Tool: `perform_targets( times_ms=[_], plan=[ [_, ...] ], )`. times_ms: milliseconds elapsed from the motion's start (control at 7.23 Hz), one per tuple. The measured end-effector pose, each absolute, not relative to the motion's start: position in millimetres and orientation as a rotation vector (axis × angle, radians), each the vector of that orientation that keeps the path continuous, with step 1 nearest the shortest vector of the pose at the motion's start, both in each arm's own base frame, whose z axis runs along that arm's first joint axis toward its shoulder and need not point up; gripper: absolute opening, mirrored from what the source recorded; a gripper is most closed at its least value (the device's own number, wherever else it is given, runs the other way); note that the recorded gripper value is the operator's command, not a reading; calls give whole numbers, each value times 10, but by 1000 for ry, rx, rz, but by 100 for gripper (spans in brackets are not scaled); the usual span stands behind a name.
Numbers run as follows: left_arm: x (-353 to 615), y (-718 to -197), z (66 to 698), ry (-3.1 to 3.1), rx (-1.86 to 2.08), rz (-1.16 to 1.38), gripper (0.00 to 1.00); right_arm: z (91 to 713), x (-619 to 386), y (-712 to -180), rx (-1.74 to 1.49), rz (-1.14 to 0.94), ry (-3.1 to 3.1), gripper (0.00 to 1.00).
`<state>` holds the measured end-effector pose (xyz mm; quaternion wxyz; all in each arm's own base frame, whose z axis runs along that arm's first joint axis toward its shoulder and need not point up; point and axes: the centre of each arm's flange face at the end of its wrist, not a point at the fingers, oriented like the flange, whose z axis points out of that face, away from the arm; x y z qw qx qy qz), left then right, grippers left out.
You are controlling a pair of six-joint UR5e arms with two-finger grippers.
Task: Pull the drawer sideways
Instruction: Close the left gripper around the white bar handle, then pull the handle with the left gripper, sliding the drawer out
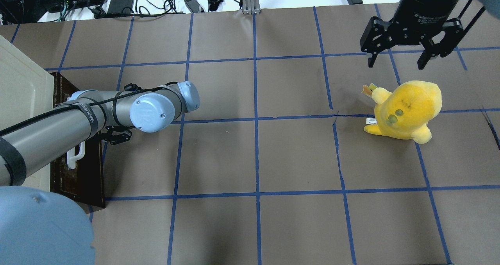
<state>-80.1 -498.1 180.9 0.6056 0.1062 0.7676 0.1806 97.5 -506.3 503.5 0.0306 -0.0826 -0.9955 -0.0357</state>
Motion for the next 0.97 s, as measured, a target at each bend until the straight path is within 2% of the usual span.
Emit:
perform_targets(
  times_ms=[138,277,553,968],
  plan=[
    [-792,-4982,1809,1776,240,416,19,5035,975,-5063,-255,-110,-3068,100],
    [-787,-4984,1805,1776,238,415,10,5035,974,-5063,-255,-110,-3068,100],
    [-786,-4992,1807,1776,235,413,6,5035,973,-5063,-255,-110,-3068,100],
    [-791,-5009,1805,1776,220,398,6,5035,974,-5063,-255,-110,-3068,100]
  ],
)
